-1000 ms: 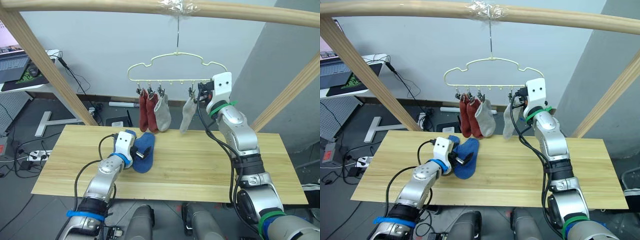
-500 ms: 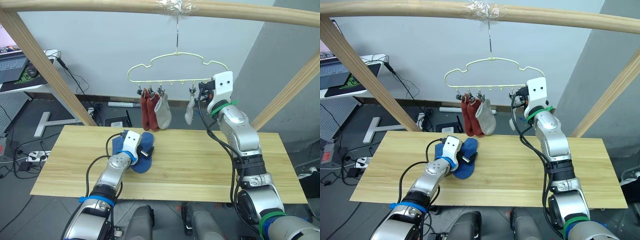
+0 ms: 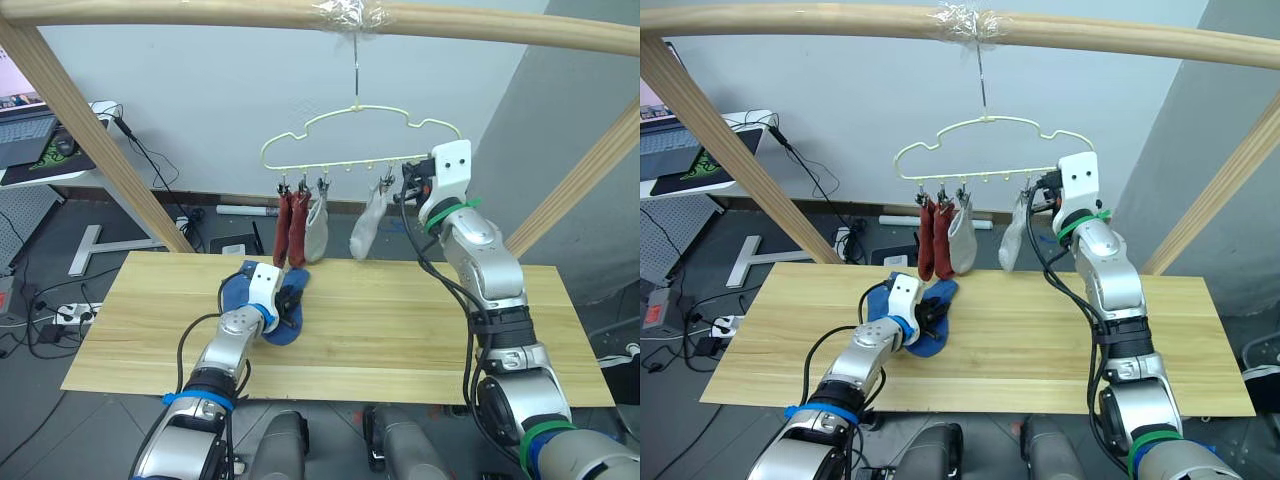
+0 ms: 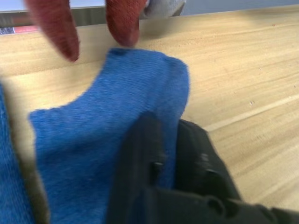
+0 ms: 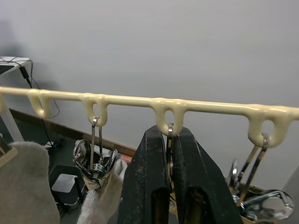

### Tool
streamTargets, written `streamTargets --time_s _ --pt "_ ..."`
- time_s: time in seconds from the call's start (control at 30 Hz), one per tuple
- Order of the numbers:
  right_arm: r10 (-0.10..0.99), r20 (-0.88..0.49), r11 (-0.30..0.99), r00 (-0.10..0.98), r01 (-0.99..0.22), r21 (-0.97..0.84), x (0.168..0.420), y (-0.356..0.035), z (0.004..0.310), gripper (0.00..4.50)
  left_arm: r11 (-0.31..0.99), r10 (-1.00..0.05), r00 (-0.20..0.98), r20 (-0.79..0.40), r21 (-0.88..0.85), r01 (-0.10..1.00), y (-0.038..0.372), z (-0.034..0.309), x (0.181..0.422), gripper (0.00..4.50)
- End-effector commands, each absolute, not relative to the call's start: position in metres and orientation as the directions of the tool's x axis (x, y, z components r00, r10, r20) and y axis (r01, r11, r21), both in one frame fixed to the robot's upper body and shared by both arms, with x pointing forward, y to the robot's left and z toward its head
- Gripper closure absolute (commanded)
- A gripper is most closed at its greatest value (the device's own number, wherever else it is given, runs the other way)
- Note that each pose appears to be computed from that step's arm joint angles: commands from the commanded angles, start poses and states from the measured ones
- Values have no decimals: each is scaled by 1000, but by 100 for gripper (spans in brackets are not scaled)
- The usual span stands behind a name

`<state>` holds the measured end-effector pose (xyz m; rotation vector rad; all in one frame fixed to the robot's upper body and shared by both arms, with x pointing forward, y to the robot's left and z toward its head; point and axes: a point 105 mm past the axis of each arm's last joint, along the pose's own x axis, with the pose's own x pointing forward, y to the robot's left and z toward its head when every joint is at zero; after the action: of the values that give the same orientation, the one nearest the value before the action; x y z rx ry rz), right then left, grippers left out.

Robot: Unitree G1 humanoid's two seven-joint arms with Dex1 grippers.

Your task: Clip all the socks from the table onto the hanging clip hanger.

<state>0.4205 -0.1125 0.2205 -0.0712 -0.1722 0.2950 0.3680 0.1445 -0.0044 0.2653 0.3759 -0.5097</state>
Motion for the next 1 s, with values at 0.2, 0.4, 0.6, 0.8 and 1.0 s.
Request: streamTargets --time_s 0.2,0.4,0.6,0.8,1.0 --pt "285 188 958 940 -281 -48 419 -119 235 450 757 -611 722 -324 28 653 89 8 341 448" --pt "319 128 938 939 -332 98 418 -119 232 450 717 -673 717 -180 82 693 63 48 336 448" --pt "425 -6 858 905 -401 320 411 -123 240 450 682 -731 672 118 122 721 26 126 330 448" --pt "483 -73 776 872 -388 498 406 -120 244 450 691 -719 652 240 152 707 12 165 332 448" --pt "498 -91 740 862 -369 563 403 -117 248 450 692 -719 646 256 175 701 6 170 335 448"
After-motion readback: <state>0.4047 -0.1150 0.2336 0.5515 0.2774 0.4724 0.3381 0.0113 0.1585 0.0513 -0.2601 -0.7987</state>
